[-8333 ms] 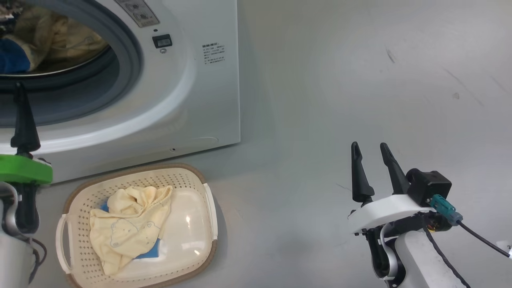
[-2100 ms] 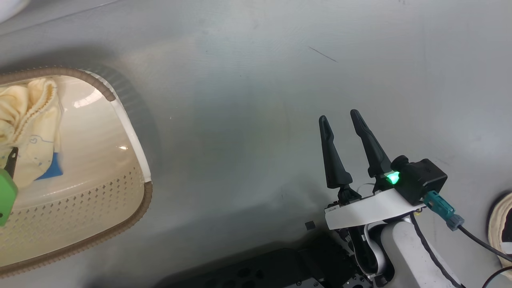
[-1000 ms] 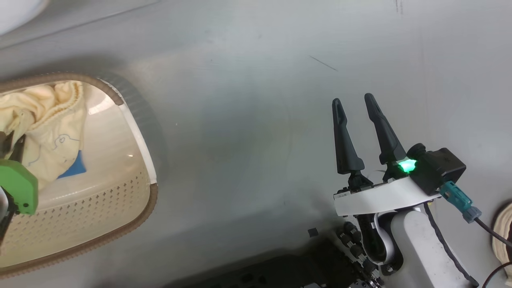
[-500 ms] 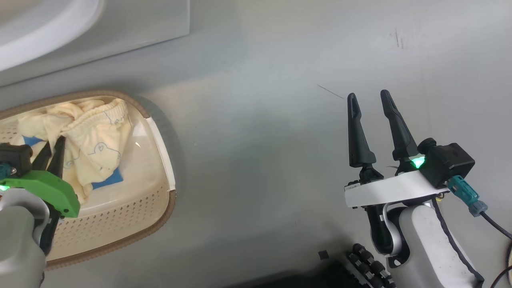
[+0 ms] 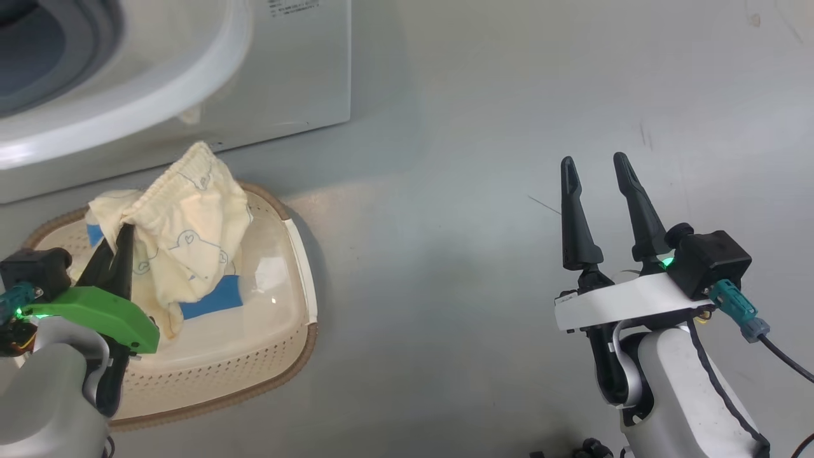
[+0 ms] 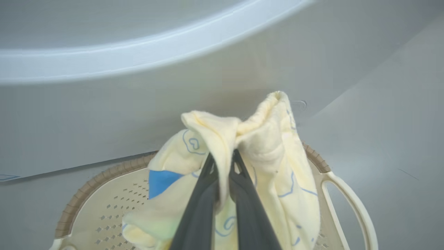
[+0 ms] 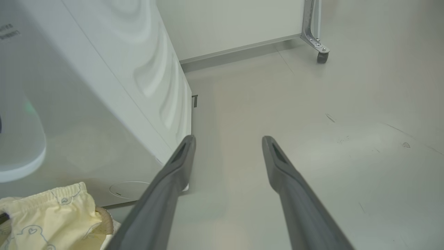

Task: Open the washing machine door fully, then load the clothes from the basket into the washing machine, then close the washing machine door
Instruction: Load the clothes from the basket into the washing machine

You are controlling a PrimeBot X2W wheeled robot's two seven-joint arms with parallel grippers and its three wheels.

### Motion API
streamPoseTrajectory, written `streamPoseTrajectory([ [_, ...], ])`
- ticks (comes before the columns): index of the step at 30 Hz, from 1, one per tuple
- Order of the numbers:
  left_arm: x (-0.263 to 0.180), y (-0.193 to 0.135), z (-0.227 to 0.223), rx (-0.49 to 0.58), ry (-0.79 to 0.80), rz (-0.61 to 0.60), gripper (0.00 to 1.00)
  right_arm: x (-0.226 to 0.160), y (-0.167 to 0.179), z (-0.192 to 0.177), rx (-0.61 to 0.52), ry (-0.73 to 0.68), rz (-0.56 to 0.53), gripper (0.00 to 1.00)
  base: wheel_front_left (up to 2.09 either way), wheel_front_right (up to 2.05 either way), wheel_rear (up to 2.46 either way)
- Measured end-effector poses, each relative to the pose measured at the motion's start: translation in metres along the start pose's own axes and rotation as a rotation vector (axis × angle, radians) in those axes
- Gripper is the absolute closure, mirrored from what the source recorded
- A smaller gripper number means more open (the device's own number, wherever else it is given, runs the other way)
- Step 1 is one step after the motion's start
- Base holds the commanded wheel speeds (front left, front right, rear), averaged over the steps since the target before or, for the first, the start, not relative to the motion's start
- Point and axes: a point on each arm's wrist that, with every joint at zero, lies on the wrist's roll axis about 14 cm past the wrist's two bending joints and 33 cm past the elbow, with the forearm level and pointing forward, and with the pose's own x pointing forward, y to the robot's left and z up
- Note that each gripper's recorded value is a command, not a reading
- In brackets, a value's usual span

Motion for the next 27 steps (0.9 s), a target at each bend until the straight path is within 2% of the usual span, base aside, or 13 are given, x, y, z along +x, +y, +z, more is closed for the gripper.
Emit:
streamPoseTrajectory([
  [15,-0.069,0.008,0.091,-0.087,-0.300,0.101,1.00,-0.021,0.024,0.037,-0.005,-0.082,0.063,0.00,0.00,0.00,0.00],
  [27,-0.136,0.005,0.136,-0.106,-0.502,0.154,1.00,-0.048,0.036,0.064,-0.017,-0.146,0.111,0.00,0.00,0.00,0.00],
])
